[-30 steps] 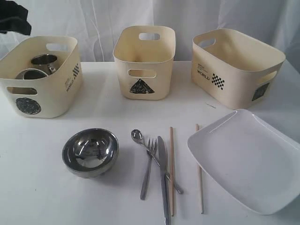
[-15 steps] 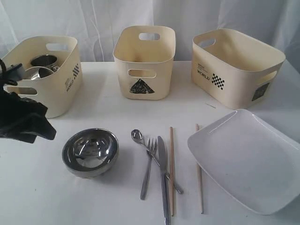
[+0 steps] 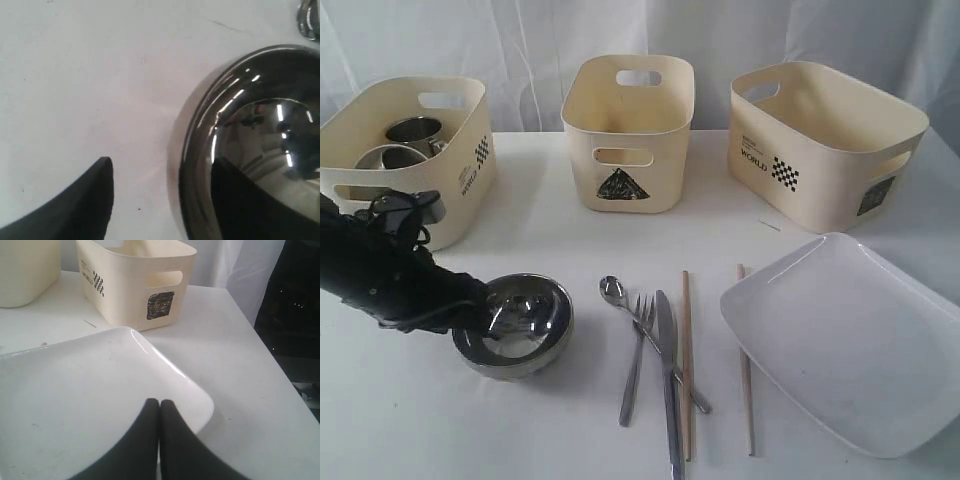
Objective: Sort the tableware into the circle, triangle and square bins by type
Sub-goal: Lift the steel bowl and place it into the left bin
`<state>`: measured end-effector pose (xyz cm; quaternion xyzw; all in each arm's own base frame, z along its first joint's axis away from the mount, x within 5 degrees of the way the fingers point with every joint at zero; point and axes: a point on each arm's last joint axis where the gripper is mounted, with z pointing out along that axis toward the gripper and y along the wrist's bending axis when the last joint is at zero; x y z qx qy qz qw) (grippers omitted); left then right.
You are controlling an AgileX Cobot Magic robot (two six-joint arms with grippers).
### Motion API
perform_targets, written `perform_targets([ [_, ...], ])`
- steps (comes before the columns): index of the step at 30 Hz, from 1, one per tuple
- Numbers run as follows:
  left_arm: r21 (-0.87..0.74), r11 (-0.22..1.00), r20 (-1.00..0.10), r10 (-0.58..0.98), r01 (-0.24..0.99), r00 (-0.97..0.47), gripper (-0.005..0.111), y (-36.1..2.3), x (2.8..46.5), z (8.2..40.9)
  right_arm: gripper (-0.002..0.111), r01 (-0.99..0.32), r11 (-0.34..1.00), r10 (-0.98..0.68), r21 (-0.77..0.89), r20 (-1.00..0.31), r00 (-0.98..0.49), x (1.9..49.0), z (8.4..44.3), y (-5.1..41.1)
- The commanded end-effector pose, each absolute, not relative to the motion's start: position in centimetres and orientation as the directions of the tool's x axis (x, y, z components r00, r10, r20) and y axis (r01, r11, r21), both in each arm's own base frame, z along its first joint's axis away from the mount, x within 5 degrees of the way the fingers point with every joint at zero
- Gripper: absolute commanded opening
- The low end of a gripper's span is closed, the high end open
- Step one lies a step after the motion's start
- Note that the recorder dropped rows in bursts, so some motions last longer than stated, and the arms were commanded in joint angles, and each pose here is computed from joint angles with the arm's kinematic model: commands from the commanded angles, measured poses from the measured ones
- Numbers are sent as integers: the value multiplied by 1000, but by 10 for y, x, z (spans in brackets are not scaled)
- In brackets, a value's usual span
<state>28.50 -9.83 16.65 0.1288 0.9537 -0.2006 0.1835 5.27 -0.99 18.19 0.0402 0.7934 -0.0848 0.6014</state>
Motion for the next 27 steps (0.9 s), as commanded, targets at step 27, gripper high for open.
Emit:
perform_targets([
  [27, -28, 999, -999, -29, -30, -39, 0, -5, 313, 398, 0, 165, 982, -41, -87, -964, -263, 53, 182, -10],
])
